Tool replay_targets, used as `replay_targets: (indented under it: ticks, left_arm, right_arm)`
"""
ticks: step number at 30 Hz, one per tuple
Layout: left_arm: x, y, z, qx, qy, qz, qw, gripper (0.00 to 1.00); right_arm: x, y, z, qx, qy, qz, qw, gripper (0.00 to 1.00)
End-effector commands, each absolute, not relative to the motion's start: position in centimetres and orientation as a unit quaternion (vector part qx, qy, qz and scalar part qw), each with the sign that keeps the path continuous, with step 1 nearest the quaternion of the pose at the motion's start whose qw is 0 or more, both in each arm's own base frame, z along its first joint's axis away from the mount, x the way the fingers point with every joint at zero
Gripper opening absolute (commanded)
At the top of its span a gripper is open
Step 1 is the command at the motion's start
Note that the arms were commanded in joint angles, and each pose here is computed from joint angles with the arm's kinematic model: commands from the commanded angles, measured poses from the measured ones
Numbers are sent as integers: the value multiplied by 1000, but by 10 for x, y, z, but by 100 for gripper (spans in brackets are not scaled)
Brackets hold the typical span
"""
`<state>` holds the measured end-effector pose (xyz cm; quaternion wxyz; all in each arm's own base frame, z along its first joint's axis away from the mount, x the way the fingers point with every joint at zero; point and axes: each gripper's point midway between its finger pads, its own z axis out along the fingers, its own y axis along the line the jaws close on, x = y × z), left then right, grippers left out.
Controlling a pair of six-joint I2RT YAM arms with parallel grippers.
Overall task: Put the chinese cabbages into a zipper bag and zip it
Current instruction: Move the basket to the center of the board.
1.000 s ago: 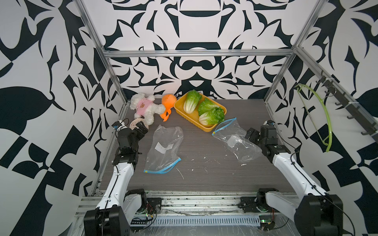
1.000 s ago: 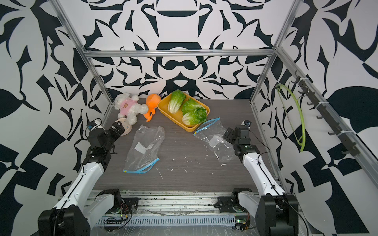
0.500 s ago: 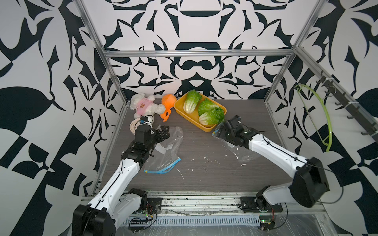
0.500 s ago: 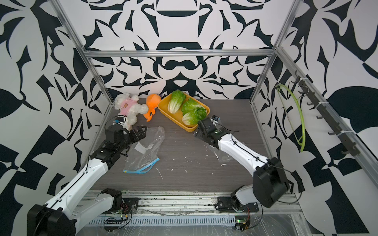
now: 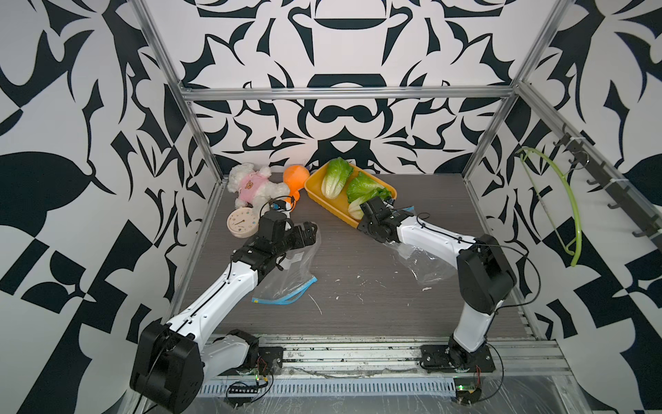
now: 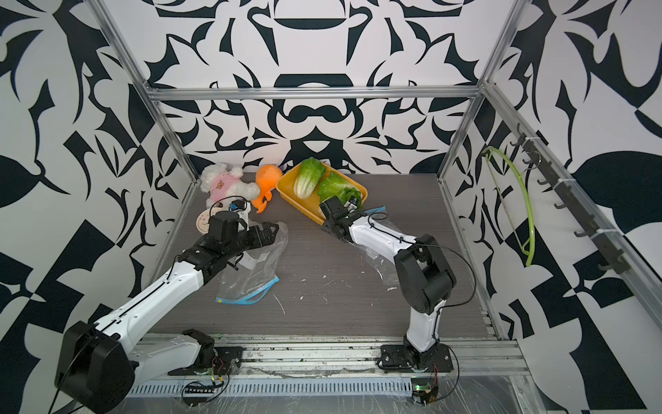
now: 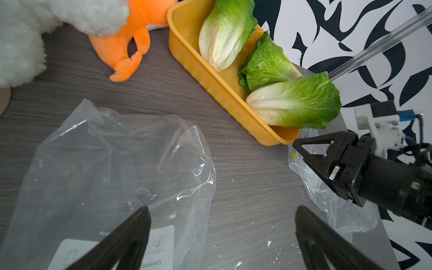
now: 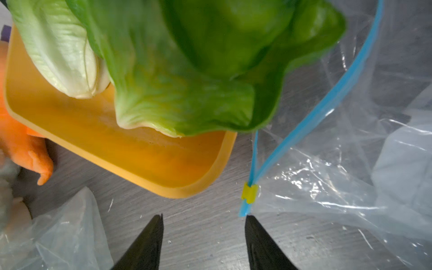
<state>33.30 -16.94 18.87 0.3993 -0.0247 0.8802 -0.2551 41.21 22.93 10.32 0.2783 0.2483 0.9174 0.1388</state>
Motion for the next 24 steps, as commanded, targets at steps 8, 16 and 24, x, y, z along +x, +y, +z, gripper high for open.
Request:
replay_targets:
  ticks: [8,16,24]
  left_arm:
    - [336,-173,186,-21,898,-237,371,99]
    - [335,-169,189,-25,902,-224,367,99]
    - [328,-168,187,-26,916,-217,338,98]
  right_arm:
    - [447,222,101,265,909,142,290,44]
    - [460,214,91,251,917,128,284,26]
    - [459,192,91,205,936,113,264,14]
